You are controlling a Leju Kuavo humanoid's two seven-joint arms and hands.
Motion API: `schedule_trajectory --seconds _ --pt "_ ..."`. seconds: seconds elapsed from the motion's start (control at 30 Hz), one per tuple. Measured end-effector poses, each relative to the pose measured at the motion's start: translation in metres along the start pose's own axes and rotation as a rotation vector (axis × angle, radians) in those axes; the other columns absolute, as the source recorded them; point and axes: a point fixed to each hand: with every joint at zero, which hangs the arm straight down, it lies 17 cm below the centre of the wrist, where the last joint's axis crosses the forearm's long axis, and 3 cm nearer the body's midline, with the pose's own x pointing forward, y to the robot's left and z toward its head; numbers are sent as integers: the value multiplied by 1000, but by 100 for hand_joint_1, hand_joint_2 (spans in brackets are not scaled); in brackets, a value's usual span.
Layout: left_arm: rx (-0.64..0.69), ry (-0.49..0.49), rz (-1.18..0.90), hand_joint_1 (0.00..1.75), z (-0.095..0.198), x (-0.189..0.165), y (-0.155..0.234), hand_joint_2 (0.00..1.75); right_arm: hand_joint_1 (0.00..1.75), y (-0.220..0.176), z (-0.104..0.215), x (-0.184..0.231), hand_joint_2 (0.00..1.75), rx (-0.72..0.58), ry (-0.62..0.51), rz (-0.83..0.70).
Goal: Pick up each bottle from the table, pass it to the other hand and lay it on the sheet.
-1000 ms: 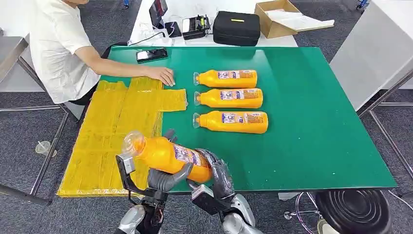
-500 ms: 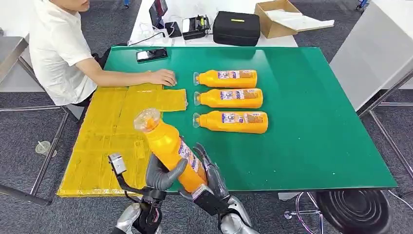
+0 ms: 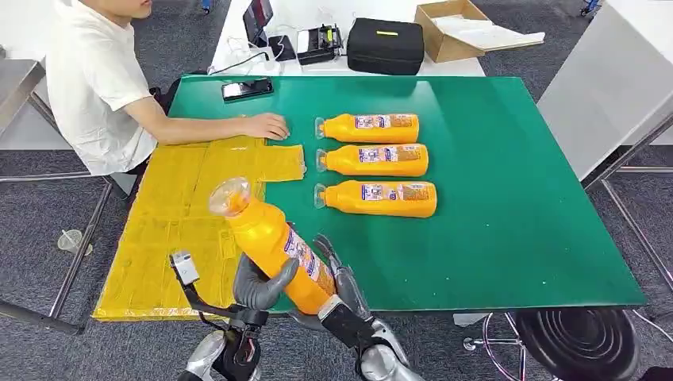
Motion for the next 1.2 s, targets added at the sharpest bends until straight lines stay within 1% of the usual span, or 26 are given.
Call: schedule_trajectory --seconds 0.13,0.23,0.27,0.3,0.33,0.4,0.47,0.5,0.53,0.6,0.7,0.77,0.8,0.87,0.93,0.97,1.0,1.03,1.07,1.1,1.17,1.2 --pt "-8 -22 1 175 -1 6 -3 175 0 -1 0 -2 175 4 4 -10" --pt "-22 -34 -4 175 -1 10 -9 175 0 -7 2 -6 175 -20 17 -9" --pt "-25 -30 -8 169 -1 10 -11 175 0 -11 4 -8 175 -39 23 3" --pt "-25 -30 -15 173 -1 10 -11 175 0 -14 6 -11 175 -54 31 18" --pt "-15 -31 -36 173 -1 10 -10 175 0 -20 10 -16 175 -78 42 56" --pt "40 -56 -132 168 1 14 1 175 0 -35 23 -26 175 -147 73 121" --pt "150 -149 -410 168 2 32 22 175 0 -65 41 -37 175 -270 120 176" --pt "198 -199 -553 162 3 46 31 175 0 -78 52 -43 175 -317 145 198" --pt "222 -228 -622 161 4 56 34 175 0 -97 63 -47 175 -381 167 230" --pt "251 -266 -687 155 6 72 42 175 0 -129 86 -54 175 -474 209 292" --pt "289 -301 -717 148 11 91 51 175 0 -159 109 -59 175 -552 248 335" --pt "301 -321 -726 138 12 101 55 175 0 -170 119 -62 175 -578 266 366" --pt "306 -325 -735 117 13 103 56 175 0 -173 123 -63 175 -585 273 382" --pt "338 -363 -836 89 16 116 61 175 0 -177 129 -64 175 -590 280 407" --pt "381 -426 -1003 89 20 133 64 175 0 -180 133 -65 175 -598 285 417" --pt "404 -462 -1094 65 22 142 65 175 0 -181 134 -65 175 -604 287 418" --pt "417 -482 -1147 45 22 149 66 175 0 -182 135 -65 175 -608 288 418" --pt "422 -490 -1174 19 22 152 68 175 0 -183 135 -65 175 -613 289 417" --pt "429 -497 -1196 19 22 155 70 175 0 -184 135 -65 175 -618 290 417" --pt "433 -501 -1215 175 22 157 71 175 0 -184 135 -65 175 -618 291 417" --pt "433 -496 -1344 175 20 157 72 175 0 -184 134 -65 175 -617 288 416" --pt "415 -476 -1457 175 16 151 73 175 0 -184 133 -65 175 -614 283 416"
